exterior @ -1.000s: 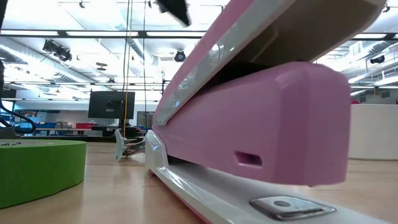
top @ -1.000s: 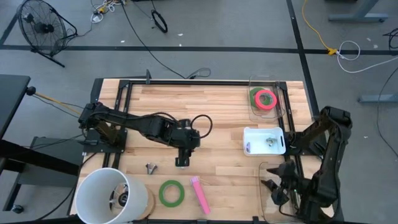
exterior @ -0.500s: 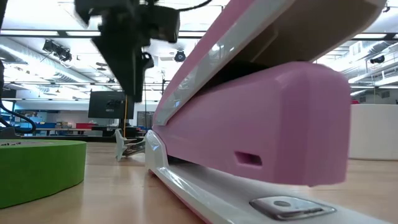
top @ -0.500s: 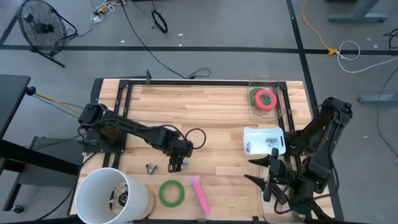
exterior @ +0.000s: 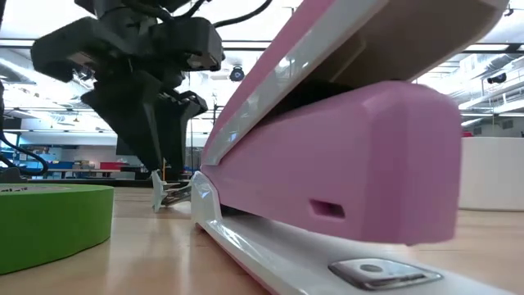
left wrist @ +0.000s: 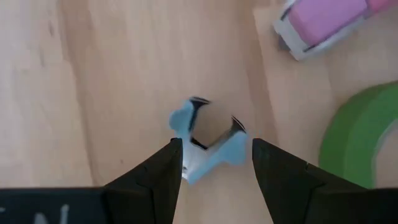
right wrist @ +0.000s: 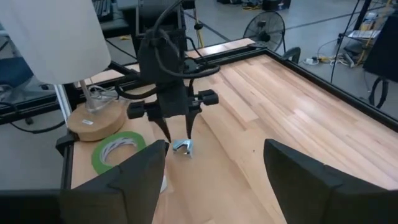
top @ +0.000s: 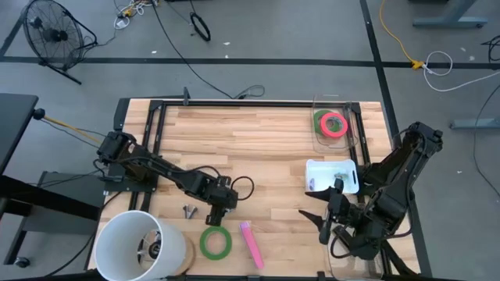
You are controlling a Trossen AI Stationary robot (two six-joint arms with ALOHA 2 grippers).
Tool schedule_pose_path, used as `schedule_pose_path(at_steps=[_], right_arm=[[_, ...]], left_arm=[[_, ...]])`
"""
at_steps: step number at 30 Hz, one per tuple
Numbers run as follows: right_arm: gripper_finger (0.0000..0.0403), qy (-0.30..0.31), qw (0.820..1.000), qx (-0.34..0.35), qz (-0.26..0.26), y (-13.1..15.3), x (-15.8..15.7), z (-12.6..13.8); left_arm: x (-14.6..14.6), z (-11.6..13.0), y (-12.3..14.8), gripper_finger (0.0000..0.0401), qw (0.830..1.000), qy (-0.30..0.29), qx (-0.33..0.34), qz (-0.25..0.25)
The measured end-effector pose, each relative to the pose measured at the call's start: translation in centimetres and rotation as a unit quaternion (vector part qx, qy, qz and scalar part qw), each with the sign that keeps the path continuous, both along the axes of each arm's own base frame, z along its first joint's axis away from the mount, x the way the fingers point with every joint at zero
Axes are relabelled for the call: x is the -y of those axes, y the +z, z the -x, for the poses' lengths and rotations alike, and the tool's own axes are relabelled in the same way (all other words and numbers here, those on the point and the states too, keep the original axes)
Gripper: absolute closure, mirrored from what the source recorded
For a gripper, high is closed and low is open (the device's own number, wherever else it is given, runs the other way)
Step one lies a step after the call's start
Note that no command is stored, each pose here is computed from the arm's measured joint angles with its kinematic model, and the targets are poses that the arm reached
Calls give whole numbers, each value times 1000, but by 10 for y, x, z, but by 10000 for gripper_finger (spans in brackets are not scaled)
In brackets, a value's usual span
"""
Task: Pick and place Stapler, Stapler remover, tape
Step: Put the light blue staple remover into the white bin
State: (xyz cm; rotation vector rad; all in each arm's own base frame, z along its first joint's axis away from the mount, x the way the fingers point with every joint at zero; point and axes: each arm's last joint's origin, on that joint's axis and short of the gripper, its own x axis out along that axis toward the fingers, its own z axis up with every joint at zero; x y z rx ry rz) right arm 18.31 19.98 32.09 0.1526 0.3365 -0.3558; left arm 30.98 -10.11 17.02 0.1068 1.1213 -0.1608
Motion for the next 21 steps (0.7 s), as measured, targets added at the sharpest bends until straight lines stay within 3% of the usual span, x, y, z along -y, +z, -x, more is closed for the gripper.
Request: schedule_pose_path(at_steps=[9, 21], right_arm=[[133, 0, 1000, 0, 0, 0, 0, 0], [133, 0, 1000, 1, -2, 0, 0, 0]], left_arm=[[-6, -4, 0, 204, 999, 21, 22, -25], [-3, -14, -33, 211, 999, 19, -8, -34]])
